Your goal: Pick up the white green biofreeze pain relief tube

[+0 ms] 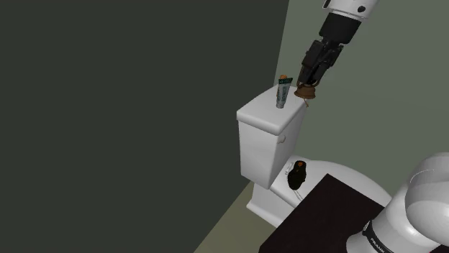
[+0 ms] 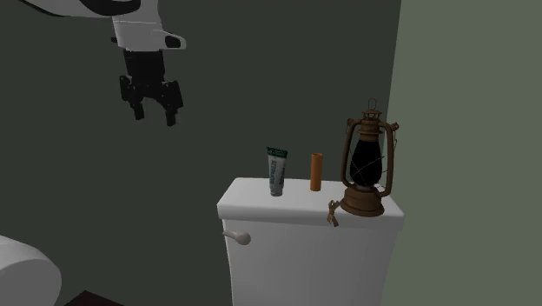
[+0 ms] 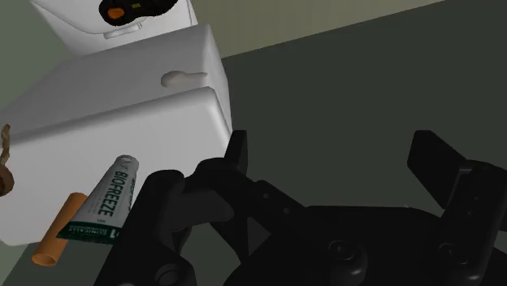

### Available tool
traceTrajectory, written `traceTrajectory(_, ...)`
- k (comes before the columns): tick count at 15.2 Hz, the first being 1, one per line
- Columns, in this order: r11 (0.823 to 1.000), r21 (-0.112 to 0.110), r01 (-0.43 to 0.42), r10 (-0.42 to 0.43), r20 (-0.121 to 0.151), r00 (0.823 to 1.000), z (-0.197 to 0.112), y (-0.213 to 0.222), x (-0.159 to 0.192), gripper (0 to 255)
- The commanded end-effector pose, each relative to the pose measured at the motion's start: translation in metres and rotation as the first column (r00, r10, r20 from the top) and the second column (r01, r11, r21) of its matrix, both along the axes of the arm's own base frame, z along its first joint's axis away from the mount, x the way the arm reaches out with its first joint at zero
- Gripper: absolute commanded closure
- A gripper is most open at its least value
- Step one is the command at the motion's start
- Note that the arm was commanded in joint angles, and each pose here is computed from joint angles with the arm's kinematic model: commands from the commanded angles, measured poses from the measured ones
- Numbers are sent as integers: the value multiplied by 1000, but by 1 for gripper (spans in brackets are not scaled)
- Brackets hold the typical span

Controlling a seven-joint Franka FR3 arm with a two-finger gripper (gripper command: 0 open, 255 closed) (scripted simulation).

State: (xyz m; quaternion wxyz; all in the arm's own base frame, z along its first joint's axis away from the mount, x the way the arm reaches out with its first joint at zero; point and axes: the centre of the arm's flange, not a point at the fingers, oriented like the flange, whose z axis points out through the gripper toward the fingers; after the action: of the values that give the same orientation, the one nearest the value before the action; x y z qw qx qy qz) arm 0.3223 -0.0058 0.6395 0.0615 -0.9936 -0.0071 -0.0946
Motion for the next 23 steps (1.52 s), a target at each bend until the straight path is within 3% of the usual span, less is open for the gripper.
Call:
traceTrajectory(1,1000,0,0,0,0,1000,0,0,0,0)
traceTrajectory(6,982,-46,-181,180,-14,984,-19,-53,34,0)
traceTrajectory(9,955,-73,-287,286,-27,958,-29,-82,59,0)
traceTrajectory(12,916,-97,-389,387,-42,921,-39,-109,87,0)
traceTrajectory(17,825,-134,-549,544,-73,836,-54,-146,139,0)
traceTrajectory(23,678,-169,-715,707,-119,698,-70,-178,210,0)
